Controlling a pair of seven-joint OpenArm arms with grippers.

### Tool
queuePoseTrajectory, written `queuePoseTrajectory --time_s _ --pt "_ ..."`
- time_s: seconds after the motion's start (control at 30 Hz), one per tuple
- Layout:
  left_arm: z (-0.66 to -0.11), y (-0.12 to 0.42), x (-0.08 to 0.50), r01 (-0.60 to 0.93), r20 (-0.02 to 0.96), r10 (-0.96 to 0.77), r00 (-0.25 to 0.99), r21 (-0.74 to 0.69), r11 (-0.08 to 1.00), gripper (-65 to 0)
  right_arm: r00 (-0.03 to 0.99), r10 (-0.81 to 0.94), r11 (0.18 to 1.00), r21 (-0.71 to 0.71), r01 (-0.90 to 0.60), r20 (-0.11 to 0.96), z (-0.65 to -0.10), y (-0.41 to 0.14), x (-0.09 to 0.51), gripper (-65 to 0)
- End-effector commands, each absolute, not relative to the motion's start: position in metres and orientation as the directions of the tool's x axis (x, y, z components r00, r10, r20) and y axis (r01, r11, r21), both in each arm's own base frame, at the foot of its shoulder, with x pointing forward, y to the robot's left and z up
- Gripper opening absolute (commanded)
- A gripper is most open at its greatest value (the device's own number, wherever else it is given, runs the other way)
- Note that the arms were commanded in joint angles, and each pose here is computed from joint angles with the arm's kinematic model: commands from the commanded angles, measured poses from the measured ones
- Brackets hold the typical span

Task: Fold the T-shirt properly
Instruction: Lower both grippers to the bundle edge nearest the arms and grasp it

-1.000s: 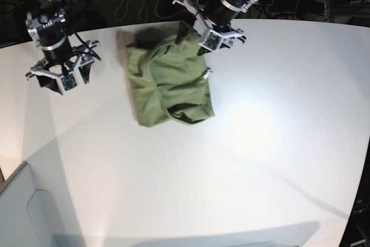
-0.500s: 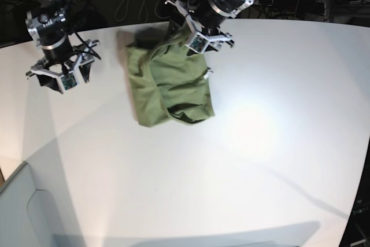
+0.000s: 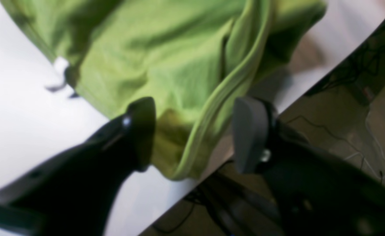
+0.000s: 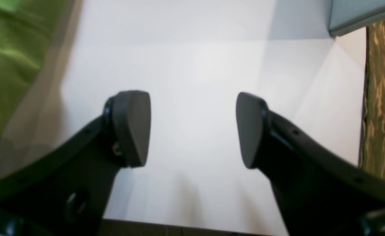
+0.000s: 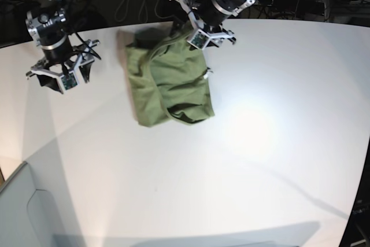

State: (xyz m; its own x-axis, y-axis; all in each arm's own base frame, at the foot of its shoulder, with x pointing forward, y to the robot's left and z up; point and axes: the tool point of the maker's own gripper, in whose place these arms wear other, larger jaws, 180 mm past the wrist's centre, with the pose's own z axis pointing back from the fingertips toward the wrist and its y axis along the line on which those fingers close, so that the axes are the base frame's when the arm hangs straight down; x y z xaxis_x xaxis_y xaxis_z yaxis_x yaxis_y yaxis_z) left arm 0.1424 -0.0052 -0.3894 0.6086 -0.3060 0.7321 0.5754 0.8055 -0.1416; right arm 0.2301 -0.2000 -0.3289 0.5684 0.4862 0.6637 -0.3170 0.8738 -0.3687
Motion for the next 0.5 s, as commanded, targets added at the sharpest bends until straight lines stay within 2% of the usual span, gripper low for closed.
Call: queuePoseTrajectory --time_s 0.0,0.1,0.23,0.3,0.37,0.47 --pt "-0.3805 -0.0094 0.1459 0.578 0.758 -0.283 0.588 -0.149 0.802 -37.1 0.533 0.490 0.872 -0.380 -0.309 0.690 -0.3177 -0.1979 0.2358 -25.7" --pt "-0.3810 -0.0099 0.1462 0.577 0.757 -0.281 0.589 -0.151 0.803 -45.2 0.533 0.490 0.872 -0.380 -0.309 0.690 -0.3177 -0.1979 0.2358 -25.7" --pt "-0.3800 -0.0105 0.1474 0.577 0.762 -0.277 0.586 -0.151 0.803 -50.5 0.533 0.490 0.872 -0.380 -0.309 0.690 -0.3177 -0.1979 0.2358 -25.7" --pt "-0.3799 -0.0099 0.1475 0.578 0.763 -0.279 0.583 -0.149 0.802 -56.2 0.533 0.491 0.871 -0.381 -0.310 0.689 -0.3176 -0.1983 0.2359 -25.7" --pt "-0.3799 -0.0099 0.1475 0.578 0.763 -0.279 0.583 -0.149 0.802 -65.0 0.533 0.491 0.871 -0.381 -0.310 0.689 -0.3176 -0.1983 0.2359 -25.7" --pt "-0.3788 -0.0085 0.1488 0.576 0.763 -0.280 0.582 -0.144 0.805 -65.0 0.533 0.491 0.871 -0.381 -0.310 0.689 -0.3176 -0.1983 0.2359 -25.7"
